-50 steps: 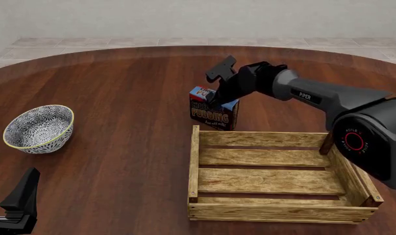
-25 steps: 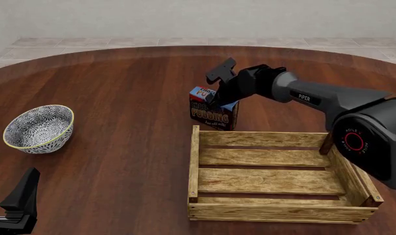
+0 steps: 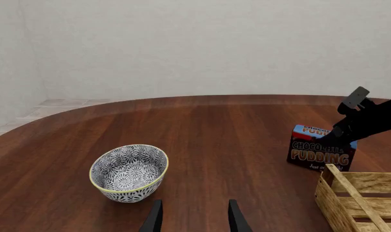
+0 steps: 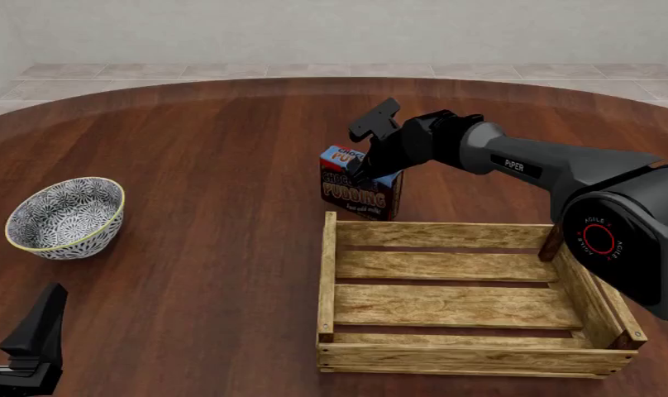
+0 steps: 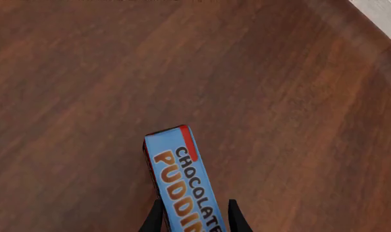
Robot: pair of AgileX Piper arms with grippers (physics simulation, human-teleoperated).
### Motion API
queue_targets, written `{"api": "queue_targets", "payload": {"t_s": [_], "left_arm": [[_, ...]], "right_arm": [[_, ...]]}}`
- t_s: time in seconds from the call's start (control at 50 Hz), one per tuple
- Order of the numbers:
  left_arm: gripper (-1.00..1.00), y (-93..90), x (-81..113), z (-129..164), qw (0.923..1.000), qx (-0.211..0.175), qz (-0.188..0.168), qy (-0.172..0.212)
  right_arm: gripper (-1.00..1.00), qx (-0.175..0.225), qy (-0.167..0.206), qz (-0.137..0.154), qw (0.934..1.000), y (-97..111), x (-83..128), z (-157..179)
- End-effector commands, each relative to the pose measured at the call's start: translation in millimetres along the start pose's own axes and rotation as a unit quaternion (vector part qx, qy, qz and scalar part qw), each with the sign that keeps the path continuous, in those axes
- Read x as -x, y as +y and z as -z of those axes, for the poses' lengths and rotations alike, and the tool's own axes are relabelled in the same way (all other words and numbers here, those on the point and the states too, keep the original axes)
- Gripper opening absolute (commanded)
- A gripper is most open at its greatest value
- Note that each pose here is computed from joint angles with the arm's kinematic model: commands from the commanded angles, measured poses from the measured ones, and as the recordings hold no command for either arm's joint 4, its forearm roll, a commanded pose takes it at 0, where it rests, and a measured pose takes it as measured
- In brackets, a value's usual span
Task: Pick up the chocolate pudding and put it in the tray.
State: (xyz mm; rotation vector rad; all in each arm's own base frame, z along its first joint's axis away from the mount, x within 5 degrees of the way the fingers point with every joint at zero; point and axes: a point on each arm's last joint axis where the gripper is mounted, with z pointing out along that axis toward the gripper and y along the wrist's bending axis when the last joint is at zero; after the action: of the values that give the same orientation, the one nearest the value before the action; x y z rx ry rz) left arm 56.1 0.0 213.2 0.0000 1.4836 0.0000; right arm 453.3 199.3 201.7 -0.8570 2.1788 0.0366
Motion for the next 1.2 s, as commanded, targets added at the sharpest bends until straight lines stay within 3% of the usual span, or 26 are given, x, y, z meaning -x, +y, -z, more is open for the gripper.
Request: {"api": "queue_targets", "payload": {"t_s": [0.02, 0.34, 0.36, 0.7, 0.92, 1.2], "left_arm": [[1.00, 0.0, 0.0, 0.0, 1.0000, 0.000, 0.000, 0.000], [1.00, 0.0, 0.0, 0.0, 1.0000, 0.000, 0.000, 0.000], [1.00, 0.0, 0.0, 0.0, 1.0000, 0.000, 0.000, 0.000], [1.00, 0.0, 0.0, 0.0, 1.0000, 0.000, 0.000, 0.000], [1.00, 0.0, 0.0, 0.0, 1.0000, 0.000, 0.000, 0.000], [1.00, 0.0, 0.0, 0.0, 1.0000, 0.000, 0.000, 0.000]], "right_arm": [[1.00, 0.002, 0.011, -0.011, 0.9999, -0.7, -8.3, -8.1], [1.00, 0.004, 0.013, -0.016, 0.9998, 2.7, -11.2, -8.8], [-1.00, 0.001, 0.009, -0.008, 0.9999, -0.2, -11.7, -7.7], [-1.00, 0.005, -0.018, -0.027, 0.9995, 12.6, 2.3, 11.3], [-1.00, 0.007, -0.031, -0.015, 0.9994, 18.0, 6.6, 30.0], [-1.00, -0.027, -0.067, 0.002, 0.9974, -13.7, 25.9, 60.3]]}}
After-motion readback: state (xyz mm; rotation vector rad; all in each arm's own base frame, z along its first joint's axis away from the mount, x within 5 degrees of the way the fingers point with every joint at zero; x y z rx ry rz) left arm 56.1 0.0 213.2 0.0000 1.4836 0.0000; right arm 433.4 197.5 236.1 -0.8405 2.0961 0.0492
